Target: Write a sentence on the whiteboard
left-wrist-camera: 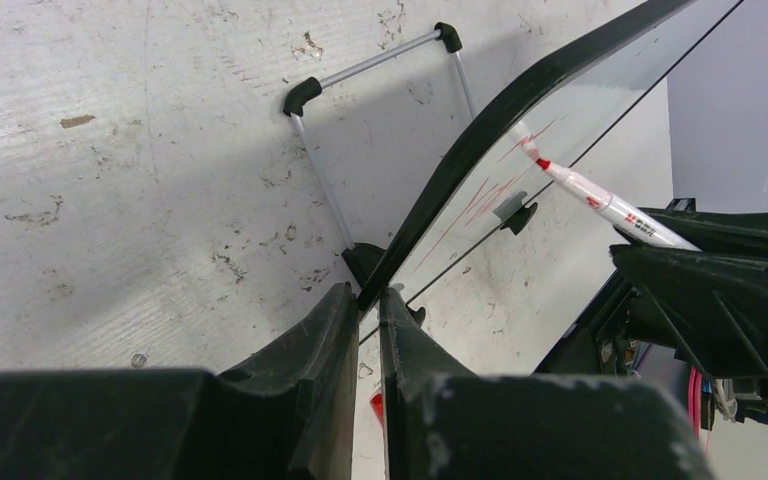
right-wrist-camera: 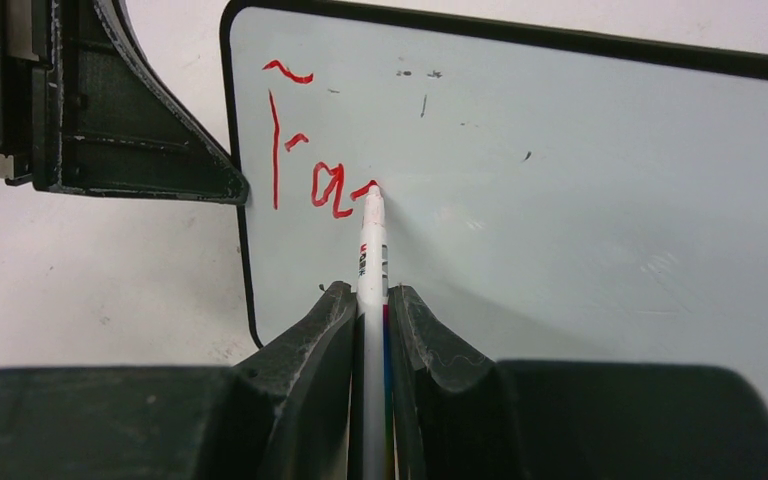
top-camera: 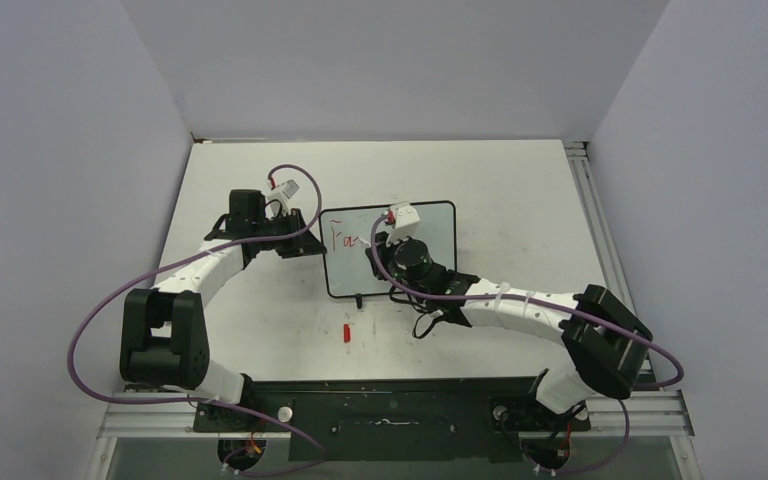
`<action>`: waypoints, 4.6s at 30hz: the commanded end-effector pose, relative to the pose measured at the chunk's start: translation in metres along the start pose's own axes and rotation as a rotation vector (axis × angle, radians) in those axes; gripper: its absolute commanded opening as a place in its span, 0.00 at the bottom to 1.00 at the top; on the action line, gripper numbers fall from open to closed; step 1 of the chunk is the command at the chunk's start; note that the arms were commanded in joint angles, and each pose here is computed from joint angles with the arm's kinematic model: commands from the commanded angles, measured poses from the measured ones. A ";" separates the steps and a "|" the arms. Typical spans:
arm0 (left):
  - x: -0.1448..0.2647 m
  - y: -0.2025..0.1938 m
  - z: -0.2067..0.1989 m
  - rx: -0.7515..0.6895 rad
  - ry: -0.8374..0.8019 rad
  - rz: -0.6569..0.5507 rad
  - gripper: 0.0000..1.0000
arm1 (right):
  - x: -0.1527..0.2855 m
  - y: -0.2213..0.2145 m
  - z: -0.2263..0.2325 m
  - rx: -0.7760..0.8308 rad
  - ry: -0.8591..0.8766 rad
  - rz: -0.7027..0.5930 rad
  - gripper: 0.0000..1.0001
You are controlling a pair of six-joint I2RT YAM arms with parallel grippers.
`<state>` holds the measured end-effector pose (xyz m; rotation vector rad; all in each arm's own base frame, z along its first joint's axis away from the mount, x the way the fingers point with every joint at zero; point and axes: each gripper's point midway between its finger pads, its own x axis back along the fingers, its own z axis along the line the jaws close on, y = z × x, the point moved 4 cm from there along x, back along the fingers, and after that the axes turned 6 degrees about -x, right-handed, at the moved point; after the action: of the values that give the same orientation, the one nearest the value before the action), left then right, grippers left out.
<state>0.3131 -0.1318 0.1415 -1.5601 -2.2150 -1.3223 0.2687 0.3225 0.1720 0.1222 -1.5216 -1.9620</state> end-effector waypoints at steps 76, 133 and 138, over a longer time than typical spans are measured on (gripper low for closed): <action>0.005 0.014 -0.015 -0.036 -0.043 -0.024 0.08 | 0.008 -0.011 -0.010 -0.017 -0.042 -0.013 0.05; 0.004 0.013 -0.014 -0.035 -0.042 -0.022 0.08 | -0.004 0.046 -0.006 0.016 -0.034 -0.135 0.05; 0.005 0.013 -0.015 -0.036 -0.043 -0.023 0.08 | -0.001 0.035 -0.011 0.010 -0.045 -0.111 0.05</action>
<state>0.3120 -0.1319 0.1411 -1.5644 -2.2115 -1.3142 0.2882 0.3091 0.1969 0.1609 -1.6143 -2.0205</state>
